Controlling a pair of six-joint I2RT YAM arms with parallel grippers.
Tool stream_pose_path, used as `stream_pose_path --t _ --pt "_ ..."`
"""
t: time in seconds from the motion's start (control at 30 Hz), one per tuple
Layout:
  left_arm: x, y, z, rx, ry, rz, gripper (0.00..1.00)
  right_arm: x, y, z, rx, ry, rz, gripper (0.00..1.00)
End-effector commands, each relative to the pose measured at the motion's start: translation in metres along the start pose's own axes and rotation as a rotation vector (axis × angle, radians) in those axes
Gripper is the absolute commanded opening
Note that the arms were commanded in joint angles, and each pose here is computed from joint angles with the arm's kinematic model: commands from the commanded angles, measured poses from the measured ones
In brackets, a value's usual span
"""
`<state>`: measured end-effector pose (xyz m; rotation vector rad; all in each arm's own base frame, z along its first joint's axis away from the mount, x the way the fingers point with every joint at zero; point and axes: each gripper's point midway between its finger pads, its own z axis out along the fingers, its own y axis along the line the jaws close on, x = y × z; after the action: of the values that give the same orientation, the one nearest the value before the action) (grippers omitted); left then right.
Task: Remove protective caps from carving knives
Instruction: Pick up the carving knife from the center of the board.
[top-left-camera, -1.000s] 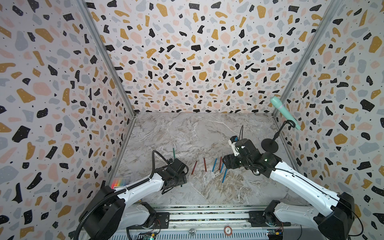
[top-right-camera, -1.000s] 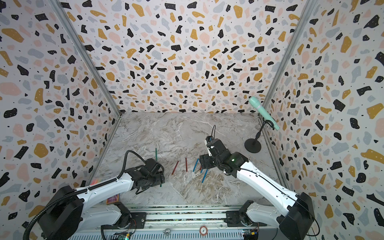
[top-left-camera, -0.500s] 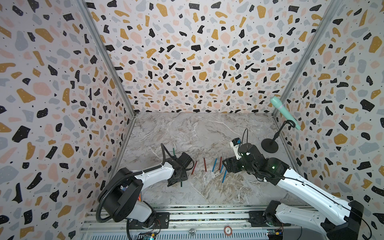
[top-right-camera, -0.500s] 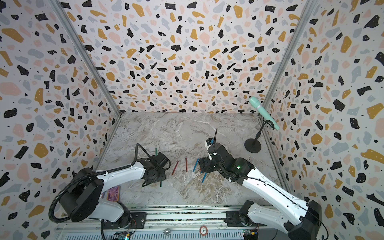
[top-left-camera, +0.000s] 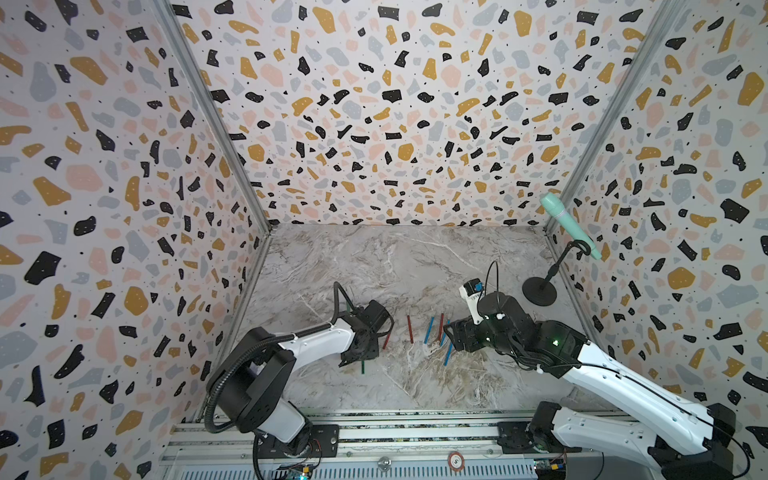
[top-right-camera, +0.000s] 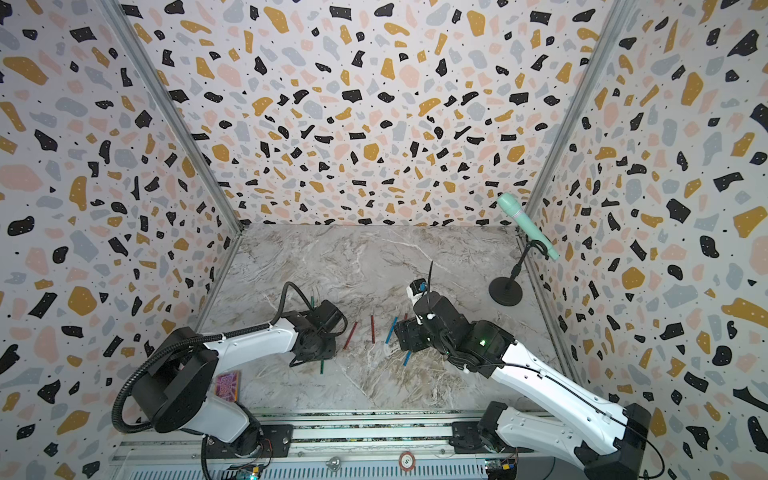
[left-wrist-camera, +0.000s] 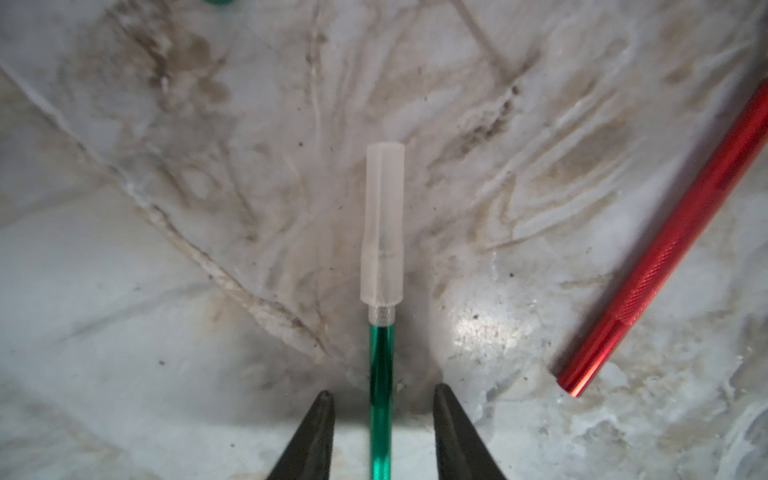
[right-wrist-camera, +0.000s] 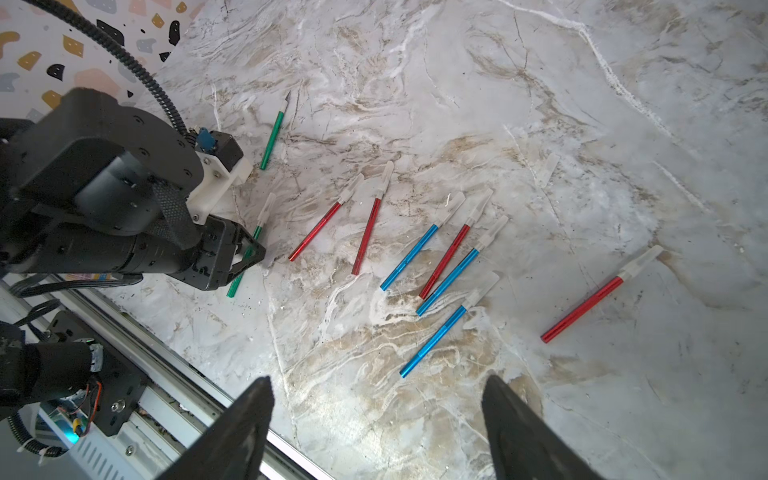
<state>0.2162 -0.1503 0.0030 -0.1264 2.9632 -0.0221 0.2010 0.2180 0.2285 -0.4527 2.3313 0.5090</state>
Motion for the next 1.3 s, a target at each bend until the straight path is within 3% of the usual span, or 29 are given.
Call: stream_pose_path --t 0.0,0.27,0.37,0.43,0.57,0.83,1.27 --pt "0.087 0.047 0.043 -0.133 0.311 0.036 0.29 -0.004 -0.003 -0.012 0.014 -0.022 0.015 0.81" --pt "0.097 0.053 0.055 -0.16 0.356 0.057 0.12 -0.007 0.002 -0.017 -0.005 -0.029 0.017 0.81" --pt "0.101 0.057 0.058 -0.169 0.366 0.067 0.1 -0.008 0.006 -0.02 -0.019 -0.035 0.019 0.81" --pt "0.106 0.059 0.06 -0.169 0.375 0.073 0.02 -0.008 0.008 -0.021 -0.025 -0.036 0.02 0.81" --pt "0.109 0.064 0.058 -0.174 0.383 0.095 0.0 -0.01 0.011 -0.023 -0.032 -0.04 0.015 0.81" --pt "0.064 0.048 0.014 -0.138 0.211 0.105 0.0 -0.004 0.021 -0.012 -0.076 -0.018 0.01 0.81" --pt "0.031 -0.003 -0.047 0.178 -0.001 0.178 0.0 -0.006 0.063 0.011 -0.283 -0.017 0.059 0.81"
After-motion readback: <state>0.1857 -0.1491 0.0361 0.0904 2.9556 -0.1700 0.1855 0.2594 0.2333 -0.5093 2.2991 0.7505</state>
